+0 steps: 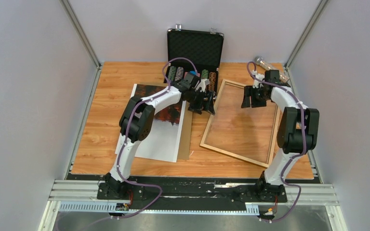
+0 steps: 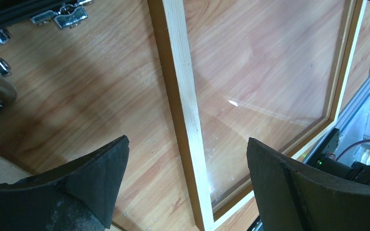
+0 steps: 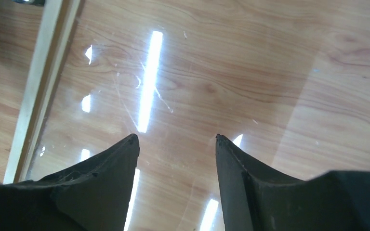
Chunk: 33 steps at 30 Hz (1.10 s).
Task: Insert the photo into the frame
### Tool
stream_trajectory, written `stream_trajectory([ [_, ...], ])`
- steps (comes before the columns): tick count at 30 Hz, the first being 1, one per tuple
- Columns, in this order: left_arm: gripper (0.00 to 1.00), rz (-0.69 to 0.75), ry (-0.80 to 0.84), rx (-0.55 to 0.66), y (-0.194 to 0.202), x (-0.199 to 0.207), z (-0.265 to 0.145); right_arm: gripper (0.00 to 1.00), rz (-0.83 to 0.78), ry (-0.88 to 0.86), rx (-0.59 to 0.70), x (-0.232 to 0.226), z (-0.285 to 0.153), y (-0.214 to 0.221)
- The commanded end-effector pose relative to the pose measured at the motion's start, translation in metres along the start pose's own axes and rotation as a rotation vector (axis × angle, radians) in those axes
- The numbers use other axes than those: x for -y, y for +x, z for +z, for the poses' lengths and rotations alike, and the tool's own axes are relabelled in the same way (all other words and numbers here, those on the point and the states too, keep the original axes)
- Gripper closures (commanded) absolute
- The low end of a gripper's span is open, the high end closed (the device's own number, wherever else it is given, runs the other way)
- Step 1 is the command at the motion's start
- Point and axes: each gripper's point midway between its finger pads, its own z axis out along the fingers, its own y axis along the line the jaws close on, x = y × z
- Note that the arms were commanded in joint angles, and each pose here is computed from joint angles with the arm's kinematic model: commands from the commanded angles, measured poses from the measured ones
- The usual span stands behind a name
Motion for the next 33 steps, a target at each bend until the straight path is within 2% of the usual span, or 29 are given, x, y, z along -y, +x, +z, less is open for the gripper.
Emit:
stream_trajectory([
  [1,0.02,0.085,0.053,0.08,-0.025,0.025,-0.023,0.41,-0.025,0.057,0.102,-0.005,-0.038,-0.021],
  [6,0.02,0.076,0.073,0.067,-0.022,0.026,-0.016,0.39,0.032,0.137,0.137,0.012,-0.061,-0.015],
  [16,0.04,0.112,0.157,0.044,-0.014,0.042,-0.012,0.42,0.251,0.381,0.199,0.093,-0.108,0.015],
  [25,0.04,0.162,0.164,0.043,-0.011,0.05,-0.026,0.45,0.347,0.404,0.128,0.131,-0.09,0.053],
  [33,0.04,0.25,0.16,0.045,-0.008,0.06,-0.052,0.48,0.385,0.369,0.075,0.141,-0.062,0.074],
])
